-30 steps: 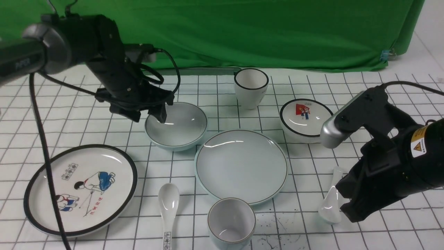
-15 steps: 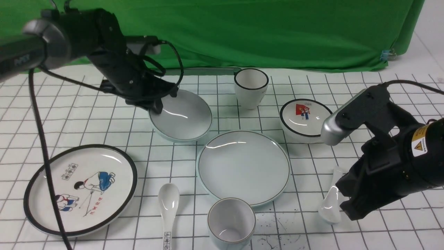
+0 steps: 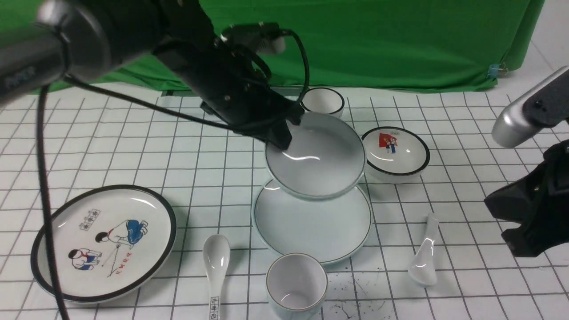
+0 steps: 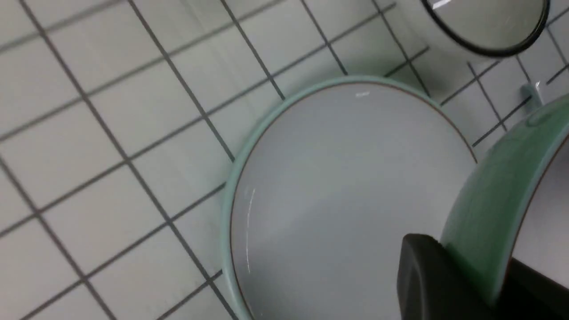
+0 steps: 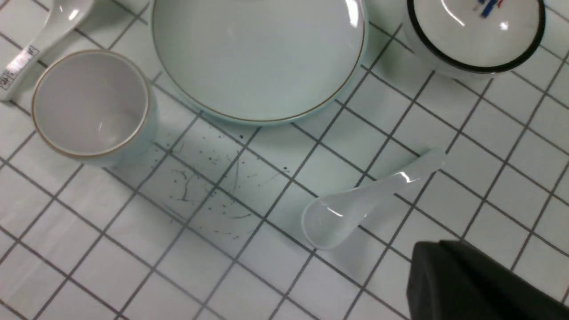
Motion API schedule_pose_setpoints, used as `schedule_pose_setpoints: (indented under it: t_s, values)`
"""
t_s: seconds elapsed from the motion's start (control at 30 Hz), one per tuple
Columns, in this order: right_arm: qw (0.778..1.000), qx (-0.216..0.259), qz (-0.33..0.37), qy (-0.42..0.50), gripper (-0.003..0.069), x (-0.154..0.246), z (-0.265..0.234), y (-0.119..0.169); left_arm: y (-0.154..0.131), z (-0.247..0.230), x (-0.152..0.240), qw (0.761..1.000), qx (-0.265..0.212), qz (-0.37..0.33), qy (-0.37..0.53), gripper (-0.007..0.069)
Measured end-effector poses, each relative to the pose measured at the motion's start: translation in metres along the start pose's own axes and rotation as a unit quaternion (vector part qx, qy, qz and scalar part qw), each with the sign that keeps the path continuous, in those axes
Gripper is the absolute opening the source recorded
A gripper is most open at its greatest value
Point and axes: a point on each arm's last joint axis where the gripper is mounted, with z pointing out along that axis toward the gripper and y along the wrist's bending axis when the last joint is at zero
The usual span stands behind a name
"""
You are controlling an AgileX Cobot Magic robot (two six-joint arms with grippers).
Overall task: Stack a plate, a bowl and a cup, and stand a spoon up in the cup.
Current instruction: Use the left arm to put the blue rice bowl into the blue large plate in the middle
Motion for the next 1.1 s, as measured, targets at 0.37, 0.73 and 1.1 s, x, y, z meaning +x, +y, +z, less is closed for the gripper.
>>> schedule_pose_setpoints:
  t_s: [0.37, 0.73, 1.1]
  values:
    - [1.000, 0.002, 0.002, -0.001, 0.0015, 0.001, -0.001, -0.001, 0.029, 0.068, 0.013, 0.999, -0.004, -0.038, 0.036, -0.0004]
    - [1.000, 0.008, 0.001, -0.022, 0.0015, -0.003, -0.001, -0.002, 0.034, 0.082, 0.018, 0.998, 0.002, -0.039, 0.048, 0.0017]
    - [0.999, 0.011, 0.000, -0.034, 0.0108, -0.010, -0.008, -0.003, 0.012, 0.025, -0.018, 1.000, -0.004, 0.013, 0.026, 0.0448]
